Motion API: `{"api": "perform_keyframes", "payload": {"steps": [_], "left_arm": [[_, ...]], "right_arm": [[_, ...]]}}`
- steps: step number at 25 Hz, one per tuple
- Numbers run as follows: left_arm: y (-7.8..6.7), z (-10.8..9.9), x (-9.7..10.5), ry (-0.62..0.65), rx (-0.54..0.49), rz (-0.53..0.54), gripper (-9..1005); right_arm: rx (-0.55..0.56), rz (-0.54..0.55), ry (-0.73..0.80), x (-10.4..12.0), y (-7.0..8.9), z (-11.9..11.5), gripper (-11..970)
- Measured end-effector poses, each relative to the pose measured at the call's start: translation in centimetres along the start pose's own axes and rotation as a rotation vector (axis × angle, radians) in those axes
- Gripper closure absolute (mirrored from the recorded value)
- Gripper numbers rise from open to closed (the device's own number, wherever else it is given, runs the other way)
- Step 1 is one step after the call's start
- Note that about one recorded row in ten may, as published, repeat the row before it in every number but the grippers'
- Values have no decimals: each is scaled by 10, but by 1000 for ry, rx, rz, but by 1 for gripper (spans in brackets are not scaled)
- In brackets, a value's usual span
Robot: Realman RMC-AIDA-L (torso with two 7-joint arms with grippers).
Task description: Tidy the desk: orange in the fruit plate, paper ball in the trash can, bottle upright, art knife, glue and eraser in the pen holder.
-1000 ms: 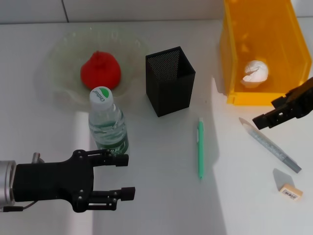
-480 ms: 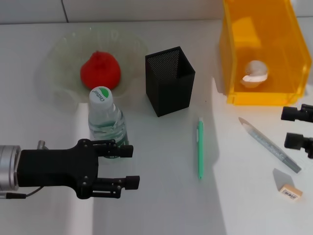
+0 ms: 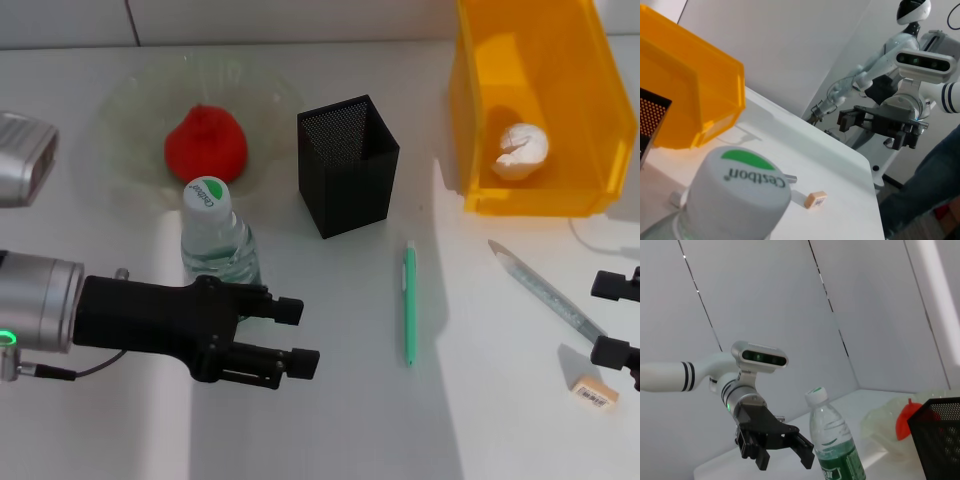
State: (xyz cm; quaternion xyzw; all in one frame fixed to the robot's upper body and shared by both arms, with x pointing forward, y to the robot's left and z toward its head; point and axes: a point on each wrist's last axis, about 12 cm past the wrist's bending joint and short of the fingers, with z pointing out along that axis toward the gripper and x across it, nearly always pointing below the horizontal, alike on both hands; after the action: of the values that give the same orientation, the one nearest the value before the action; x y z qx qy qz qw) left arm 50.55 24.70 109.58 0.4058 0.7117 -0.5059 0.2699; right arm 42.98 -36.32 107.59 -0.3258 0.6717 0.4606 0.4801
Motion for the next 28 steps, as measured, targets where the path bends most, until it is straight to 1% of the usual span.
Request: {"api": "perform_keyframes", "payload": {"steps": [4, 7, 11, 14, 16, 17, 18, 19, 25, 26, 27, 28], "left_arm": [[1, 10, -19, 67, 6, -48, 228], [0, 15, -28, 101, 21, -48, 228], [-5, 18, -36, 129, 64, -70, 228], [-11, 15, -50, 145, 90, -93, 228], [-17, 13, -63, 165, 86, -108, 228], [-20, 11, -76, 181, 71, -127, 228], [-22, 11, -82, 191, 60, -137, 228], [-22, 11, -82, 191, 60, -137, 228], [-29, 12, -119, 222, 7, -228, 227], [-30, 13, -126, 224, 5, -240, 227], [-34, 17, -142, 243, 16, -251, 227], [-34, 17, -142, 243, 16, -251, 227]], "right_arm": [[9, 11, 21, 4, 0, -1, 160], [21, 18, 36, 7, 0, -1, 160], [33, 24, 40, 9, 0, -2, 160], [36, 24, 41, 10, 1, -3, 160], [37, 23, 41, 10, 0, -3, 160], [37, 20, 44, 9, 0, -3, 160], [38, 19, 47, 9, 0, -4, 160], [38, 19, 47, 9, 0, -4, 160], [46, 23, 63, 11, 0, -5, 160], [50, 23, 64, 11, 0, -6, 160], [60, 20, 65, 11, -1, -8, 160], [60, 20, 65, 11, -1, -8, 160]]}}
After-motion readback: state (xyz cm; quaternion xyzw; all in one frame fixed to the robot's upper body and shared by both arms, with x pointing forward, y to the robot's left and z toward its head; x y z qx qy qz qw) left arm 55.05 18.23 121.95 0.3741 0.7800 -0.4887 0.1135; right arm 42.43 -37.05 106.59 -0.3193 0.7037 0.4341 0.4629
